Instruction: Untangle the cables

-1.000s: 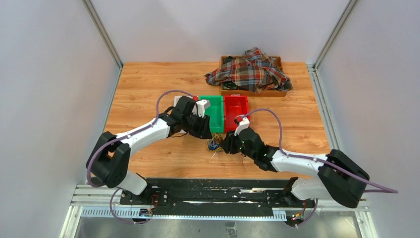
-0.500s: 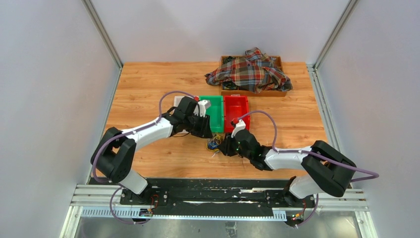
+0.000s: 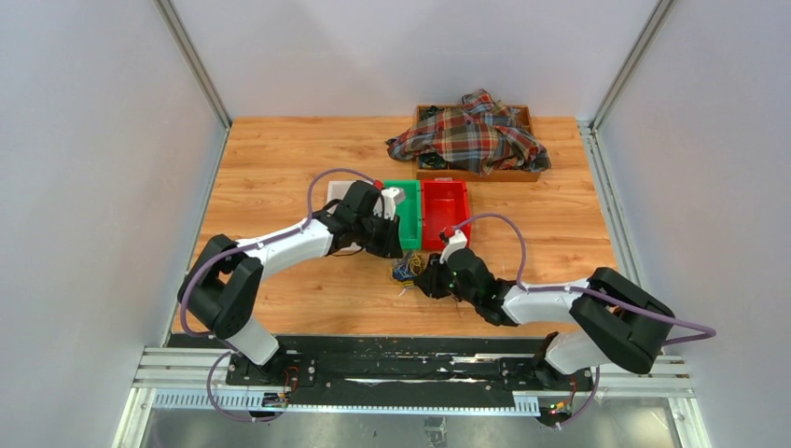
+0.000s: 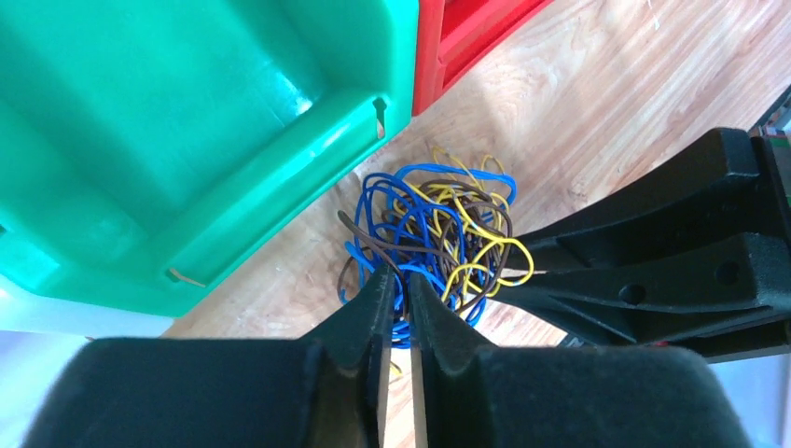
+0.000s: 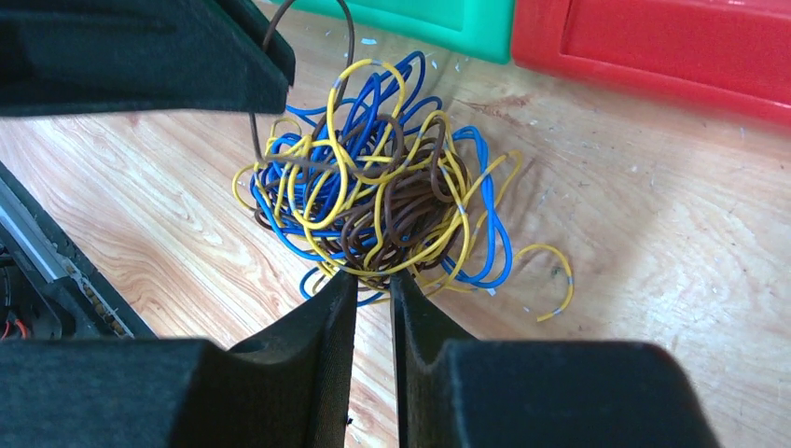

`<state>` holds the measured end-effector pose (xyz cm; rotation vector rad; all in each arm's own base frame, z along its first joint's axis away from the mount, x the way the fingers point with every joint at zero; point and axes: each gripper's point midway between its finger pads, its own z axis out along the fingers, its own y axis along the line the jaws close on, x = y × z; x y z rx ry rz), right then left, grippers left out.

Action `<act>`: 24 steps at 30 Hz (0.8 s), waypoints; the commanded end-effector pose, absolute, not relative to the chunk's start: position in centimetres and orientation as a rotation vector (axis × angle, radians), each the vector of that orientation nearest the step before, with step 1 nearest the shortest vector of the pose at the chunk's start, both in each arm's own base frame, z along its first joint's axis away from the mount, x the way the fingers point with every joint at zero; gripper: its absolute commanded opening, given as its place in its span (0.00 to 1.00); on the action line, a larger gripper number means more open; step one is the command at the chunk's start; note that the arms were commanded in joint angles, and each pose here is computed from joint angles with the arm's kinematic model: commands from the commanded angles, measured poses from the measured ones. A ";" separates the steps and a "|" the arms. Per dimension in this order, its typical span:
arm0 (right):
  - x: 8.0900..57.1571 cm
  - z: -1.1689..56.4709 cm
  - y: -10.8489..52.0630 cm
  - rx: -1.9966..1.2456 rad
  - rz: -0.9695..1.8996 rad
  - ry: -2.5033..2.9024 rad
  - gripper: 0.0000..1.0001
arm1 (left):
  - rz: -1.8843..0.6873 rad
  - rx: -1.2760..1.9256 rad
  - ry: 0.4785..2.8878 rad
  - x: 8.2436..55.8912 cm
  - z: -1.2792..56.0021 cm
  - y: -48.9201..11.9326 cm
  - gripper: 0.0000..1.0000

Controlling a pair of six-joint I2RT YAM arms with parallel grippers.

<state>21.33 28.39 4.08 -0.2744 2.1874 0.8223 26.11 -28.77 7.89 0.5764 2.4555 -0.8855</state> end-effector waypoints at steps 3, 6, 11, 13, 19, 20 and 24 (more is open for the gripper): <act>21.2 3.9 27.6 -0.241 0.820 2.189 0.19 | -0.741 0.660 2.363 28.0 10.4 -27.9 0.07; 21.1 3.8 27.6 -0.238 0.829 2.188 0.19 | -0.718 0.670 2.360 27.8 10.3 -27.5 0.01; 21.0 3.8 27.5 -0.231 0.831 2.187 0.22 | -0.839 0.710 2.332 26.7 12.8 -28.6 0.01; 21.1 4.3 27.3 -0.228 0.823 2.173 0.25 | -0.889 0.746 2.312 26.1 14.8 -29.0 0.01; 22.0 9.6 26.9 -0.262 0.817 2.036 0.40 | -0.939 0.894 2.238 23.6 20.4 -28.3 0.01; 22.1 10.8 26.9 -0.275 0.815 2.008 0.43 | -0.940 0.913 2.227 23.2 21.1 -28.0 0.01; 22.5 16.0 26.4 -0.344 0.797 1.869 0.53 | -0.964 1.004 2.166 21.3 23.7 -27.2 0.01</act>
